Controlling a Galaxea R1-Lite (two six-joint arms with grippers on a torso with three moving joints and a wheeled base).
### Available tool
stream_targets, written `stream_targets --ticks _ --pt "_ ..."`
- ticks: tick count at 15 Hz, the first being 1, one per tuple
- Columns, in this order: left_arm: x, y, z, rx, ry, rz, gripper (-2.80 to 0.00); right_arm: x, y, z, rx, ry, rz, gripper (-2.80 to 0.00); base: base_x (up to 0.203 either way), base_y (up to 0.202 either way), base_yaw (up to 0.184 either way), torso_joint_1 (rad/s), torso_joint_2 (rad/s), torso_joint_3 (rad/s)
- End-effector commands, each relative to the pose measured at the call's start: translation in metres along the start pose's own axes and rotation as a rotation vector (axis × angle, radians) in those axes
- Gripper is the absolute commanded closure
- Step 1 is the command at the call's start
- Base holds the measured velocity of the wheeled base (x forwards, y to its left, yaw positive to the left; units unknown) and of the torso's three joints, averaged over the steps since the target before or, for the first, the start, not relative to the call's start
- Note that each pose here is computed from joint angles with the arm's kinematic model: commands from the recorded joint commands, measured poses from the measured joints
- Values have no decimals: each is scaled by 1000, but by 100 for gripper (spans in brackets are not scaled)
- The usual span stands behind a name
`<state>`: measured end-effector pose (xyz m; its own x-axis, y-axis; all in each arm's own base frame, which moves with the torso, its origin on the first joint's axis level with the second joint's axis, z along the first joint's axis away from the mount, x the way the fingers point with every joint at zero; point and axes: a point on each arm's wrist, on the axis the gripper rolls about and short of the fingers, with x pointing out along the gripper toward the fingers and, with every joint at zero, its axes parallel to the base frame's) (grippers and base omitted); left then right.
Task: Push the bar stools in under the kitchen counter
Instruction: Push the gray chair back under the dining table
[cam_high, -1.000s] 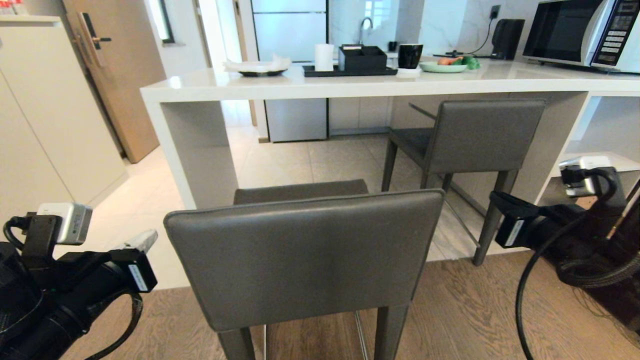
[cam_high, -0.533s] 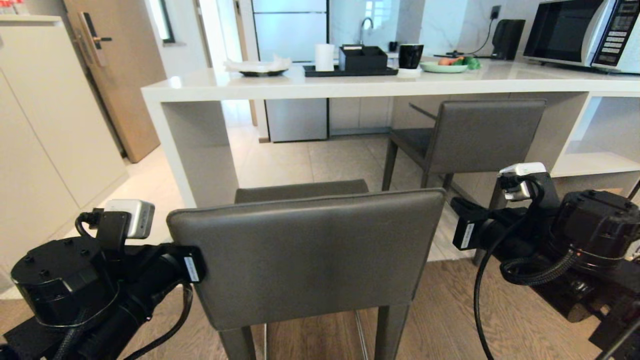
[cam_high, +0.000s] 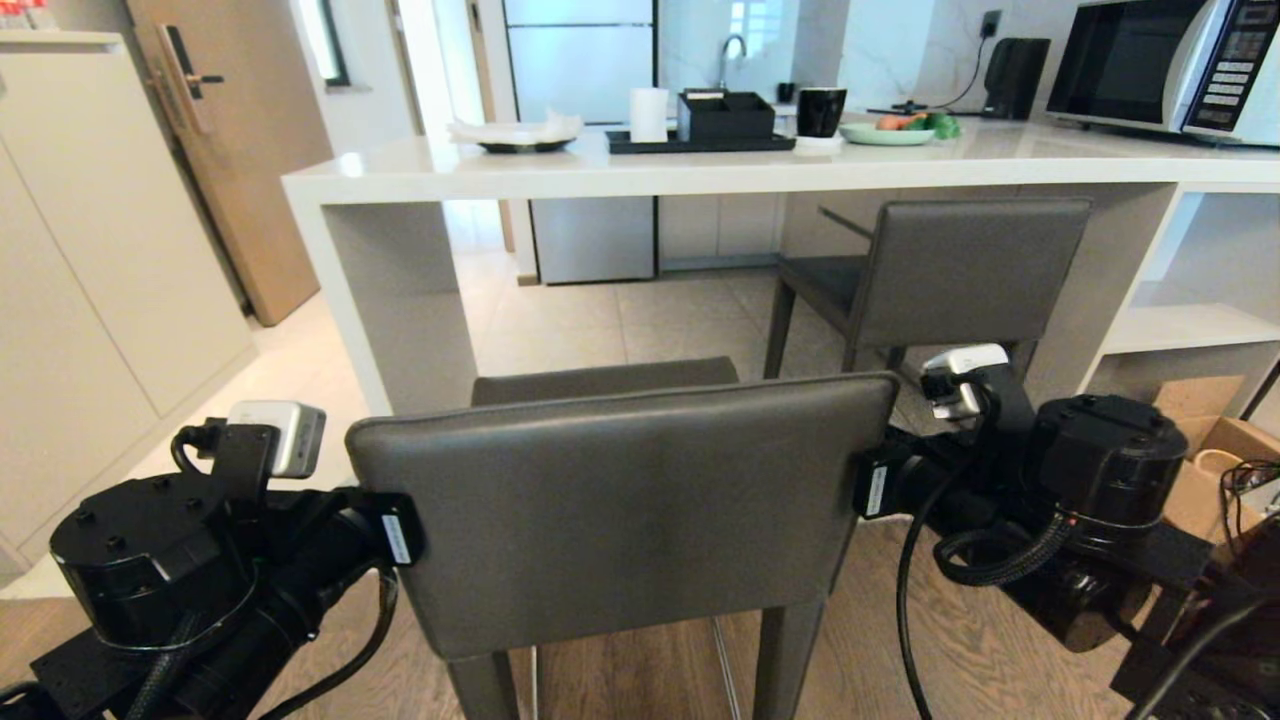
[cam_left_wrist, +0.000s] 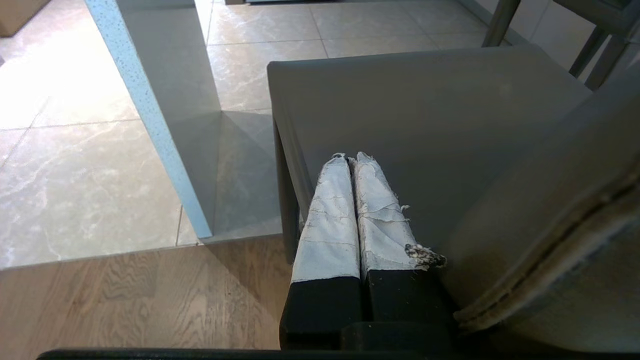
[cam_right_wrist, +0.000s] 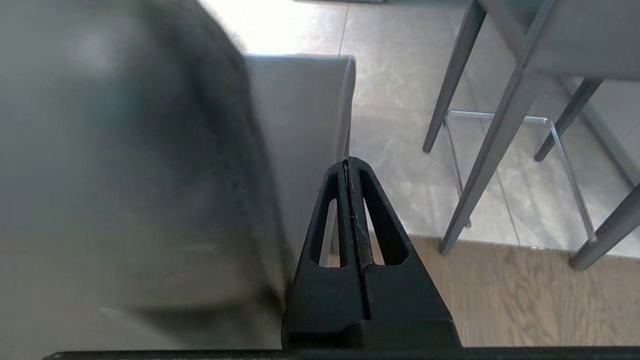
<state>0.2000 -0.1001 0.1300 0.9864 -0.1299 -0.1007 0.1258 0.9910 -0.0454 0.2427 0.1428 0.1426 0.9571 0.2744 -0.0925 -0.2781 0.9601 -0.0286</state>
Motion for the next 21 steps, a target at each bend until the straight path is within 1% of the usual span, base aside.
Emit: stream_targets --ticks 1,4,7,10,13,16,21 --pt "0 -1 0 -9 -2 -4 0 9 7 -9 -9 24 9 0 0 0 0 0 0 0" --pt "0 -1 3 -15 -16 -1 0 17 10 -1 -1 -9 -29 0 0 0 0 0 0 0" --pt "-1 -1 5 -16 -24 -7 0 16 10 -2 0 -7 -32 0 0 0 0 0 0 0" --pt "7 -5 3 -23 -16 -10 0 22 11 -2 -4 -9 -31 0 0 0 0 0 0 0" --pt "24 -12 -2 -18 0 -7 0 33 13 -1 -4 -16 -37 0 0 0 0 0 0 0" --pt "49 -21 -9 -14 15 -7 0 34 12 -2 -2 -14 -50 0 0 0 0 0 0 0" --pt "86 -30 -9 -24 -15 -5 0 44 17 -7 -13 -7 -45 0 0 0 0 0 0 0"
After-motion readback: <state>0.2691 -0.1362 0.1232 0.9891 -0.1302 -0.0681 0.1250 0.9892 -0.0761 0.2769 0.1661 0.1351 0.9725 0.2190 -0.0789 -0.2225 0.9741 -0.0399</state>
